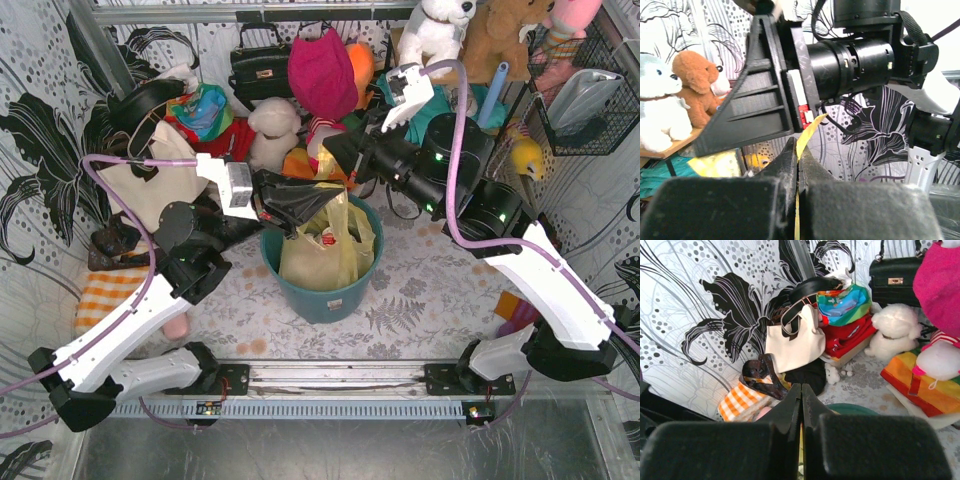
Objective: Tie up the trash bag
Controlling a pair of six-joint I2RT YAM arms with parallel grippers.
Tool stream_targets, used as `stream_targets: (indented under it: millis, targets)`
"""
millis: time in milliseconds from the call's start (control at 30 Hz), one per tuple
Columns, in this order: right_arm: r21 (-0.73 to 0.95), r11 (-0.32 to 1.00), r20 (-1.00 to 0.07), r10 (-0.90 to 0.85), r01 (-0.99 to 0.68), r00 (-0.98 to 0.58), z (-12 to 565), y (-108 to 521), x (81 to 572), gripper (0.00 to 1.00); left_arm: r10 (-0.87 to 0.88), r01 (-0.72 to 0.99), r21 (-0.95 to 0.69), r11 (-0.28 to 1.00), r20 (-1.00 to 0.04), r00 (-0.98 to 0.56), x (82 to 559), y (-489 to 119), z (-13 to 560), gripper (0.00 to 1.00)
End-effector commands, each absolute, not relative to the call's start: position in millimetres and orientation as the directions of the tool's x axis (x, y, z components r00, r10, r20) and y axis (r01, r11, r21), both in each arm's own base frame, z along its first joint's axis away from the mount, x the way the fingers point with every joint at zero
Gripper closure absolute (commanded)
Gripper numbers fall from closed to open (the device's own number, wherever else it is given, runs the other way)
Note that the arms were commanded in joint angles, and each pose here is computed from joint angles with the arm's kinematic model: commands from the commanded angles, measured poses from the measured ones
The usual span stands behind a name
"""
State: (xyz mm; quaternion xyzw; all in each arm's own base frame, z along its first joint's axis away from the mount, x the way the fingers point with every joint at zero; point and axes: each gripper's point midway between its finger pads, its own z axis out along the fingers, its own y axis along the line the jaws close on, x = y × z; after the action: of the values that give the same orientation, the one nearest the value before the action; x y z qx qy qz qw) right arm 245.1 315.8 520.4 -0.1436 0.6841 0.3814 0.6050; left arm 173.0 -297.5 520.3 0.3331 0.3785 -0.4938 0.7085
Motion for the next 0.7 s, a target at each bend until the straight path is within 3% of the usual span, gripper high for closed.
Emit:
stream_targets:
  millis: [0, 667]
  targets:
    - [0.376, 0.689, -0.926, 0.299, -0.62, -0.23, 513.1, 307.3, 248.1, 1.0, -0.483, 0.916, 0.088, 0.39, -0.828, 0.285, 179.8, -279.6, 531.5, 1.0]
    - [0.531, 0.531, -0.847, 0.336, -0.661, -0.411, 474.2, 310.0, 187.8, 1.0, -0.419, 0.78, -0.031, 0.625, -0.856, 0.302, 209.6, -236.3, 500.9, 1.0]
